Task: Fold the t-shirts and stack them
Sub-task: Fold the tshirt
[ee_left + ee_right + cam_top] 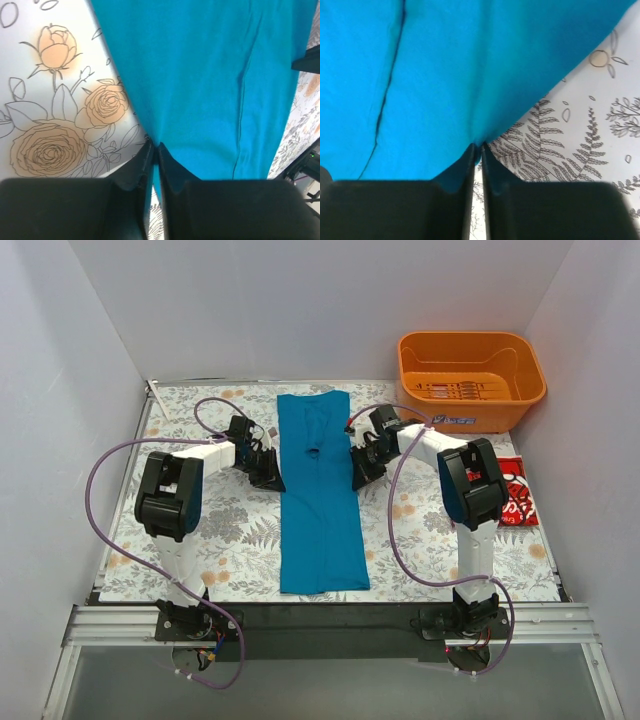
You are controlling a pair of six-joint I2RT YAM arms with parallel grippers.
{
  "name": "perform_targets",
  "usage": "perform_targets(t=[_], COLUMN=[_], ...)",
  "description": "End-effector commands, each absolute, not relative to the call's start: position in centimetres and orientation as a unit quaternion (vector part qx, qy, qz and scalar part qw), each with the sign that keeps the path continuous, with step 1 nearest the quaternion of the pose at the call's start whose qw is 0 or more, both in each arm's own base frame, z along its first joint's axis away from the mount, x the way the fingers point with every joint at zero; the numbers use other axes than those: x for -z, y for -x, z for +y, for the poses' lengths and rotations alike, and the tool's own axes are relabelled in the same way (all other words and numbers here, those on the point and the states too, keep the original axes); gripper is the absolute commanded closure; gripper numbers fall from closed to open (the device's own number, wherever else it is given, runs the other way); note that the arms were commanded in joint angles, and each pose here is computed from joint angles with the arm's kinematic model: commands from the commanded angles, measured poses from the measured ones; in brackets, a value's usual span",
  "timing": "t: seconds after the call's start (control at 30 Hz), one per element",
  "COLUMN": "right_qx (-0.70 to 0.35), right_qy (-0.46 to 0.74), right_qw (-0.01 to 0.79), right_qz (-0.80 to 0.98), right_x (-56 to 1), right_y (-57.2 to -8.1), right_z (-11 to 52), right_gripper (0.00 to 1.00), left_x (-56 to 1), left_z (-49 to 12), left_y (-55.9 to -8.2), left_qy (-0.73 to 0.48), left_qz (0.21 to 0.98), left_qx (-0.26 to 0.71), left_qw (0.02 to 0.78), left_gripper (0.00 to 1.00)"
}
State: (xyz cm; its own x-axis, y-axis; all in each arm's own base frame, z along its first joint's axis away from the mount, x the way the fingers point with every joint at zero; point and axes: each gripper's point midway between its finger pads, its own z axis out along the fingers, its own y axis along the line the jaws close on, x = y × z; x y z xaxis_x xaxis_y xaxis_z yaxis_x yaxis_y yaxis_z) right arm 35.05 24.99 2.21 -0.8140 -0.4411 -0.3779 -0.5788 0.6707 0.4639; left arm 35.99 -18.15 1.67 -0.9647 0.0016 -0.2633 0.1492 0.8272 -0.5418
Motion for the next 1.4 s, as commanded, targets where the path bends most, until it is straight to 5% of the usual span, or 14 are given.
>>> perform_targets(t=[0.0,0.13,0.33,0.5,0.53,0.7,1.07,1.27,1.37], right_qx=[-0.276,-0.293,-0.285,-0.220,-0.212,-0.195,-0.274,-0.273,-0.267], right_qy=[0.301,0.335,0.397,0.478,0.494,0.597,0.789,0.824,0.829], right_qw=[0.106,0.152,0.279,0.471,0.502,0.605,0.413,0.347,0.324], right_qz=[0.907,0.882,0.827,0.708,0.677,0.490,0.363,0.356,0.370], right_x=[-2.0,-5.9,-15.2,-25.3,-26.9,-32.3,-16.0,-8.9,-6.6], right_y=[-34.3,-35.4,-36.9,-38.0,-37.6,-33.1,-13.5,-9.0,-8.6], right_z=[24.1,25.0,25.3,25.0,25.4,26.6,27.2,26.2,25.5], right_gripper=[0.82,0.36,0.25,0.13,0.02,0.02,0.04,0.22,0.33], left_x=[-1.1,-6.0,-16.0,-25.0,-25.9,-26.8,-13.9,-9.0,-7.2], left_z=[-16.7,-17.6,-18.1,-18.0,-18.7,-19.5,-21.7,-21.5,-21.7], left_y=[-34.9,-35.6,-35.6,-32.0,-30.3,-24.0,-12.9,-10.8,-10.1], left_qy=[-0.048,-0.113,-0.230,-0.382,-0.421,-0.534,-0.668,-0.698,-0.710], left_qz=[0.957,0.931,0.859,0.738,0.701,0.581,0.533,0.539,0.544], left_qx=[0.259,0.292,0.305,0.269,0.289,0.299,0.319,0.298,0.286], left_qw=[0.120,0.188,0.340,0.487,0.498,0.536,0.410,0.364,0.345], left_gripper=[0.89,0.68,0.31,0.20,0.19,0.17,0.15,0.27,0.43])
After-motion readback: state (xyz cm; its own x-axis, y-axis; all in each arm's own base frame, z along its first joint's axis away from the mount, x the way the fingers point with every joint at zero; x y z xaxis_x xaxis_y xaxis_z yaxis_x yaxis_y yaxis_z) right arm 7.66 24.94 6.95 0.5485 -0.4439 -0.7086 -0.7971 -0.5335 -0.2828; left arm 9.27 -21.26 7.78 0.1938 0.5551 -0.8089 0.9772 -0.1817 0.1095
